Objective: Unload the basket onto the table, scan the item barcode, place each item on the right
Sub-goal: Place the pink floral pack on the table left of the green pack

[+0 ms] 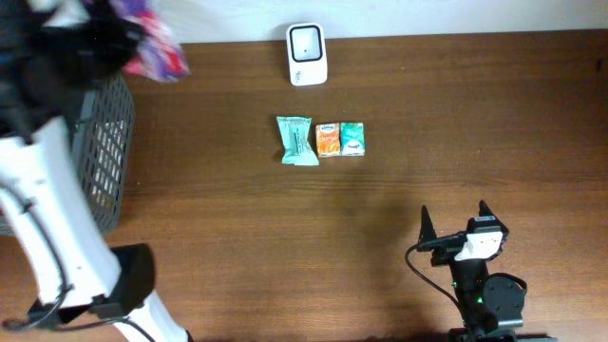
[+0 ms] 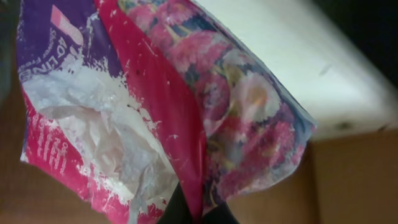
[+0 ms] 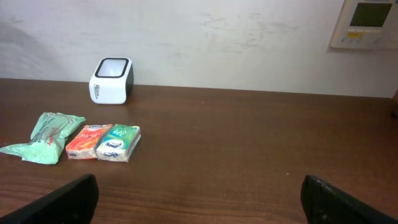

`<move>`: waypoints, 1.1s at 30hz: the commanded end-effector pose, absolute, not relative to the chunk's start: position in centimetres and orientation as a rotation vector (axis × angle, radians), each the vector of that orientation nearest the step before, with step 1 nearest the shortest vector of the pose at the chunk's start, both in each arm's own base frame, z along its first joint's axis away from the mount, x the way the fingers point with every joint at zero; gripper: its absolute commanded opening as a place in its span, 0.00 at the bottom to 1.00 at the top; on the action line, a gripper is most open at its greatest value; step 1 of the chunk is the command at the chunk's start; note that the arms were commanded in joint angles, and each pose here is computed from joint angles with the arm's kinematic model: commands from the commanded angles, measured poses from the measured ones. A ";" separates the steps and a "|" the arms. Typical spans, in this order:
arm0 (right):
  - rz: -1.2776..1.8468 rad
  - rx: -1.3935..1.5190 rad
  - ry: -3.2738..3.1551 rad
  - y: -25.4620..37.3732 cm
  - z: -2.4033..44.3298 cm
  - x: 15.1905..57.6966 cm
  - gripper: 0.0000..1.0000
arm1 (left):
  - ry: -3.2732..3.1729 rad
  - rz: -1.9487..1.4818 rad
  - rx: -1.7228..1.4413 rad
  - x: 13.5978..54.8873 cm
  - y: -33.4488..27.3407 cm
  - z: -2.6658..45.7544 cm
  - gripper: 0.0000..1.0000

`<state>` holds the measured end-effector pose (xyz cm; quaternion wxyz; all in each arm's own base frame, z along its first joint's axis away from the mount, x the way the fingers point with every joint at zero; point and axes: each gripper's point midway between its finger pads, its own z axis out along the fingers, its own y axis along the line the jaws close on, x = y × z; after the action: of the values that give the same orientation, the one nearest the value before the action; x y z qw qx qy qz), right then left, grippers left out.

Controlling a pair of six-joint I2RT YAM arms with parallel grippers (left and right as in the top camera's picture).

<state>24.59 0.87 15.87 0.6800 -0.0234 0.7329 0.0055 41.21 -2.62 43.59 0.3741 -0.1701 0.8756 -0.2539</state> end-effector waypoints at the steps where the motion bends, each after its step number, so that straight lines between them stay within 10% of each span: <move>1: 0.014 -0.037 1.650 0.7 15.5 24.6 0.99 | 2.414 -0.368 -0.536 42.6 -5.3 37.6 0.00; 14: 0.014 -0.037 1.650 0.7 15.5 24.6 0.99 | 2.831 0.215 -0.751 44.5 -12.0 11.5 0.00; 17: 0.014 -0.037 1.650 0.7 15.5 24.6 0.99 | 2.875 0.262 -0.741 44.1 -11.9 8.7 0.14; 24: 0.014 -0.037 1.650 0.7 15.5 24.6 0.99 | 2.881 -0.054 -0.296 46.9 -15.5 14.6 0.26; 27: 0.014 -0.037 1.650 0.7 15.5 24.6 0.99 | 2.694 -0.196 -0.239 48.3 -16.3 23.3 0.66; 33: 0.014 -0.037 1.650 0.7 15.5 24.6 0.99 | 2.438 0.113 -0.236 47.0 -7.2 33.2 0.72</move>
<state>24.59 0.86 15.87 0.6800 -0.0233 0.7329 0.0054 47.00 -12.50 31.14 0.3025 -0.0681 0.9500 -0.0375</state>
